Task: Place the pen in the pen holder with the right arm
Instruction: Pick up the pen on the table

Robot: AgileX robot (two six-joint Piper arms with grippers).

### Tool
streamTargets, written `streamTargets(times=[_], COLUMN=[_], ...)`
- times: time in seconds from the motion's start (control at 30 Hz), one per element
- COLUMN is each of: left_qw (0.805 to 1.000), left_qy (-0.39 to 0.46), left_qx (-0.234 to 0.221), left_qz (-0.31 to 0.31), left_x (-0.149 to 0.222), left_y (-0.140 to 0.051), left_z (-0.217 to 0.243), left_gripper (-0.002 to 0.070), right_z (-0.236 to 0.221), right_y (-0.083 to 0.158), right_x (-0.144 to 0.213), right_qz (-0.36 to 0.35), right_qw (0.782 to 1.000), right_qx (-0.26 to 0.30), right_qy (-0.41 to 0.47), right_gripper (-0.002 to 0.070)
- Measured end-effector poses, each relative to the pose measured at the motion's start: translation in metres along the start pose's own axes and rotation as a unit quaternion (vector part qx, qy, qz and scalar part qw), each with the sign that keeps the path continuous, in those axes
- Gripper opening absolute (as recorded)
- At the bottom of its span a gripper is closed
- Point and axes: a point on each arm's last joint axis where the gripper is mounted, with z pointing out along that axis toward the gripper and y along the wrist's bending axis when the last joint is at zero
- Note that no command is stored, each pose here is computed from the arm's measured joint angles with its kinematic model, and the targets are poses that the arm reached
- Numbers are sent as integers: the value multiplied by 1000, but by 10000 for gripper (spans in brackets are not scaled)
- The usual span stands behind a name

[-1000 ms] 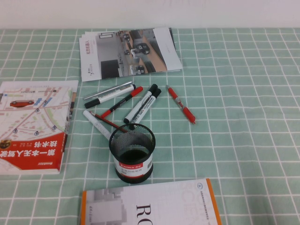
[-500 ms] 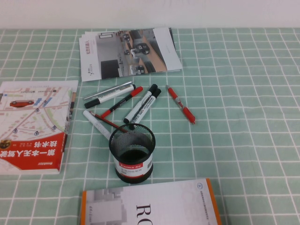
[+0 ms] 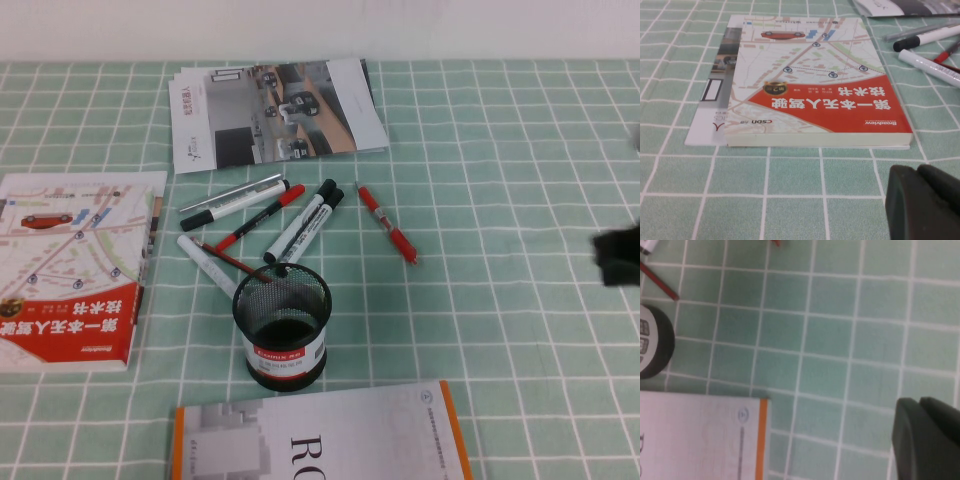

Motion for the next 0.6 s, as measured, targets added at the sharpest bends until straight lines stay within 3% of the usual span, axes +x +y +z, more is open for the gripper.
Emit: streamTargets(times=[0.3, 0.6], left_qw=[1000, 1000], left_qy=[0, 0], left_qx=[0, 0], left_qz=[0, 0], left_x=[0, 0], left_y=[0, 0], left_z=[0, 0], left_gripper=[-4, -4], right_z=[76, 160], right_y=[55, 96], right_x=[-95, -158], right_qz=[-108, -163], right_qw=[992, 981], right_qx=[0, 6], right_qy=[69, 104], right_gripper=[-20, -2])
